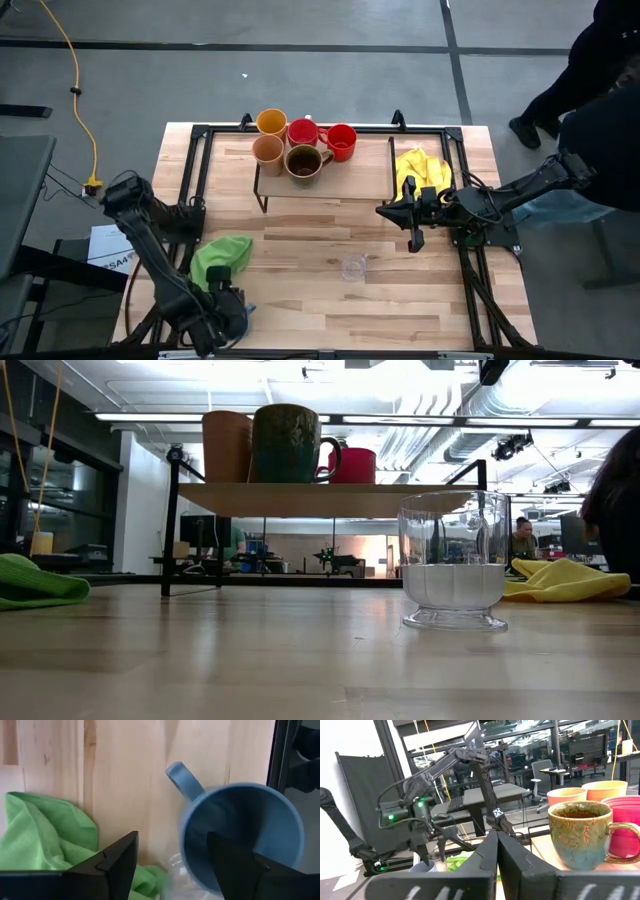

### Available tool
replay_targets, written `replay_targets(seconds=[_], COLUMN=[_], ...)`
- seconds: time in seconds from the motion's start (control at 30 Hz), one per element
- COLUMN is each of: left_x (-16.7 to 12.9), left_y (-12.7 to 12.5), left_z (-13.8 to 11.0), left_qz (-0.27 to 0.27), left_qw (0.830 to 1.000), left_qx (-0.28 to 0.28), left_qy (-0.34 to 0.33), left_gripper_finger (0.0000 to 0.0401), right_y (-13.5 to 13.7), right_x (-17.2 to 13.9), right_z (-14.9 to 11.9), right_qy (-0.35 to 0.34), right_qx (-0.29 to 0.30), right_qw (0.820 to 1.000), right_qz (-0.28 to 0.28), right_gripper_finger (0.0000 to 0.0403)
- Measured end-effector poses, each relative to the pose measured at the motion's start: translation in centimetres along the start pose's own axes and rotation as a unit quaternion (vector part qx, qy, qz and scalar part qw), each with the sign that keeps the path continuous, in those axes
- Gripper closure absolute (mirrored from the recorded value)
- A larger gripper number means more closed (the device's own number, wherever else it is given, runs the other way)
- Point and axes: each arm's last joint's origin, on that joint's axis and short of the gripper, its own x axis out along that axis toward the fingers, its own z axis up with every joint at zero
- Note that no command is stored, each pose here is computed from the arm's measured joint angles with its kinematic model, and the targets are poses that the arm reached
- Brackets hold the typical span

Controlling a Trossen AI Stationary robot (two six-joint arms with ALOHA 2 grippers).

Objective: Stack small to large cups/mugs on shelf
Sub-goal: Put the blue mug on the shelf

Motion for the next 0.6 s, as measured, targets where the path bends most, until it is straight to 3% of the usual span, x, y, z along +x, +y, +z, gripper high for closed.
replay_targets(seconds=[0.23, 0.43, 0.6], left_x=[1.2, 3.3, 3.8], left_y=[-0.4, -0.4, -0.1], left_z=[0.3, -0.4, -0.2], left_qz=[0.006, -0.012, -0.009], left_qw=[1.000, 0.998, 0.998], left_qx=[-0.013, -0.015, -0.038], left_qy=[0.015, 0.068, 0.058], left_gripper_finger=[0.0187, 0.0231, 0.0255], right_y=[0.0, 0.0, 0.0], right_x=[0.0, 0.0, 0.0], right_z=[-0.1, -0.2, -0.3], right_qy=[0.005, 0.009, 0.014], right_qx=[-0.002, -0.004, -0.006], right_qw=[1.000, 1.000, 1.000], right_qz=[-0.001, -0.001, -0.002], right_gripper_finger=[0.0403, 0.0403, 0.0403])
